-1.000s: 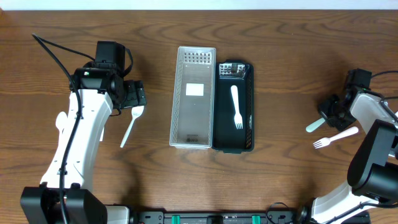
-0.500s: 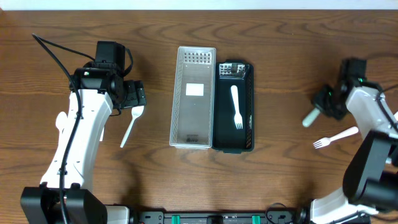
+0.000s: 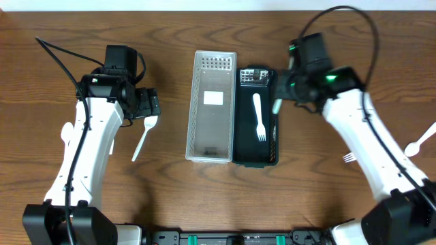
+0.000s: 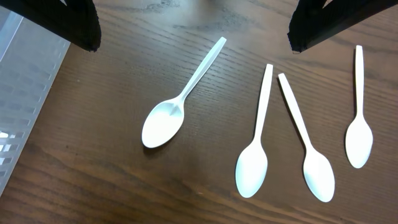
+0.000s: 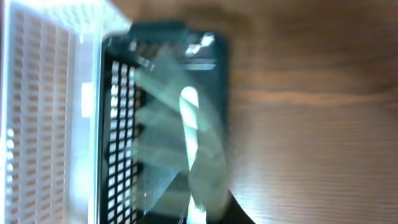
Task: Pack container
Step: 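Place the second fork into the black tray and release, then lower the right gripper onto the last fork and grasp it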
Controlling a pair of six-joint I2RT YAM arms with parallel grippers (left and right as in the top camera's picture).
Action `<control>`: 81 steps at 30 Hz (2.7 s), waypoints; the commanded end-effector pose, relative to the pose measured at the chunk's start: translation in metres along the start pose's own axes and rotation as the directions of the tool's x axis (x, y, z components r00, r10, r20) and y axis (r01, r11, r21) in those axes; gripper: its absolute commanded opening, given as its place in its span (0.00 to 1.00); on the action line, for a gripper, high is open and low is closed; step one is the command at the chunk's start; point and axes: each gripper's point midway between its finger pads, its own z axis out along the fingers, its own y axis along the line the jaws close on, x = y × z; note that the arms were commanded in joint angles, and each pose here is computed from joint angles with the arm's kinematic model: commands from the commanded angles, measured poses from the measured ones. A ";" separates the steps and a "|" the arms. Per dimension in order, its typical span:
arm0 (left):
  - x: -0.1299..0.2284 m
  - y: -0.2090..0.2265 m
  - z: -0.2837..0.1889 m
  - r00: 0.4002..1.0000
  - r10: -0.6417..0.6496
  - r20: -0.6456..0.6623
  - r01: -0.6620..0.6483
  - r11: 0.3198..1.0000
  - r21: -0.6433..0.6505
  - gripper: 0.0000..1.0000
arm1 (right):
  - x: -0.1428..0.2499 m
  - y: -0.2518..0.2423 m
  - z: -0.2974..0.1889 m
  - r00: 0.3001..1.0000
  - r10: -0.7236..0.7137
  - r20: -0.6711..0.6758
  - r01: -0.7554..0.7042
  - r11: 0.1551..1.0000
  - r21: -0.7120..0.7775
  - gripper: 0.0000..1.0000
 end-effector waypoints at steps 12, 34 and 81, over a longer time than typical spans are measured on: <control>-0.006 0.003 -0.008 0.999 -0.022 0.027 0.022 1.000 -0.002 0.98 | 0.066 0.021 0.078 0.972 -0.080 -0.223 0.101 0.991 0.083 0.22; -0.006 0.003 -0.008 0.999 -0.021 0.027 0.021 1.000 -0.003 0.98 | -0.012 -0.178 -0.109 0.682 0.680 0.270 -0.732 0.638 0.241 0.77; -0.006 0.003 -0.008 0.999 -0.022 0.029 0.022 1.000 -0.002 0.98 | 0.169 -0.276 0.072 0.512 0.846 -0.151 -0.664 0.501 0.555 0.99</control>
